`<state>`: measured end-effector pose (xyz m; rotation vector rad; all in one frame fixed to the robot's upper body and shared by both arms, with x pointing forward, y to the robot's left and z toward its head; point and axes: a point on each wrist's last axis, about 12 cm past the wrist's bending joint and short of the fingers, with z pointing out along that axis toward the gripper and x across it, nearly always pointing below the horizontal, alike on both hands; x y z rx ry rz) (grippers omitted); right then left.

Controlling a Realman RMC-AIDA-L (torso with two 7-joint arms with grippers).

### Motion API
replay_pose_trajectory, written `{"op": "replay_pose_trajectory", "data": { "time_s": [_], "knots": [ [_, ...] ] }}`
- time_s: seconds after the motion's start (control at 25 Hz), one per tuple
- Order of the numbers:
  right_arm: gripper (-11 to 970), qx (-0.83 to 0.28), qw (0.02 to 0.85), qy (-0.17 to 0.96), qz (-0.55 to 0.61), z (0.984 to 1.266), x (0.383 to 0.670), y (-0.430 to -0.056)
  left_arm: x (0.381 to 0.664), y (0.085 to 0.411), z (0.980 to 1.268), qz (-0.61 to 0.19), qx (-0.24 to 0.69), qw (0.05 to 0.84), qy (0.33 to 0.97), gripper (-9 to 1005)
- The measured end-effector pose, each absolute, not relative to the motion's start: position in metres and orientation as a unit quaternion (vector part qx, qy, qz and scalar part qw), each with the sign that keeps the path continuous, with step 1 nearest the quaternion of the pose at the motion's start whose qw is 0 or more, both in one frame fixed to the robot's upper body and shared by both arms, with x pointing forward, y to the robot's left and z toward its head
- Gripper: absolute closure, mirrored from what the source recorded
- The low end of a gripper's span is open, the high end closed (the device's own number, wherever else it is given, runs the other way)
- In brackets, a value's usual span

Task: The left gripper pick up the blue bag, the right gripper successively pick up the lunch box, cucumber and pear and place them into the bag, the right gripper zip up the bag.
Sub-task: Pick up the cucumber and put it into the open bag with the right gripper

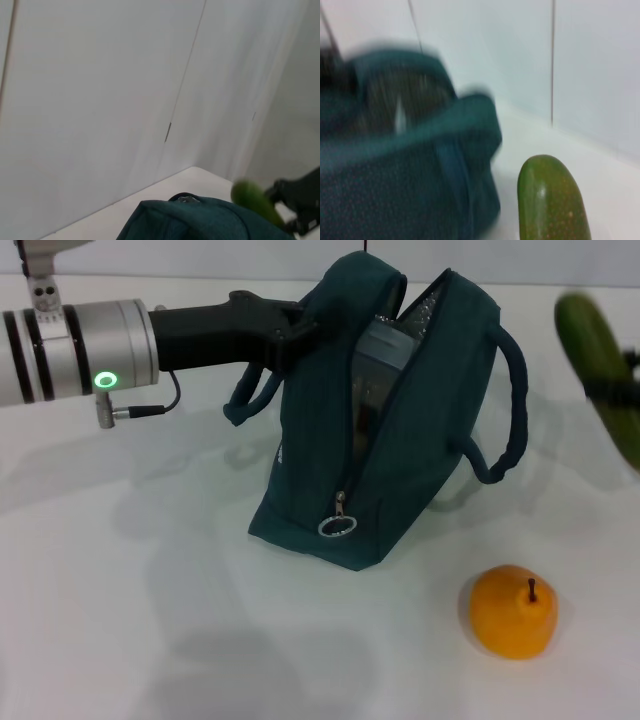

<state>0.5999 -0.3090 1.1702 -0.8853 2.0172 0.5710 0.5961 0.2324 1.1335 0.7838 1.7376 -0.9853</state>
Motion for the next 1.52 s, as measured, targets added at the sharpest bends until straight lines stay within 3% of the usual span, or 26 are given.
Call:
{"op": "replay_pose_trajectory", "data": {
  "time_s": [0.24, 0.48, 0.92, 1.52],
  "knots": [
    [376, -0.351, 0.529, 0.717, 0.288, 1.184, 0.594, -0.302, 0.592, 0.232, 1.134, -0.410, 0.335, 0.475, 0.702, 955],
    [376, -0.376, 0.596, 0.598, 0.381, 1.187, 0.591, -0.265, 0.590, 0.231, 1.134, -0.409, 0.344, 0.480, 0.695, 955],
    [375, -0.377, 0.591, 0.545, 0.459, 1.184, 0.604, -0.211, 0.587, 0.234, 1.139, -0.409, 0.341, 0.496, 0.686, 955],
    [375, -0.394, 0.593, 0.525, 0.467, 1.151, 0.595, -0.181, 0.588, 0.231, 1.139, -0.410, 0.343, 0.496, 0.684, 955]
  ]
}}
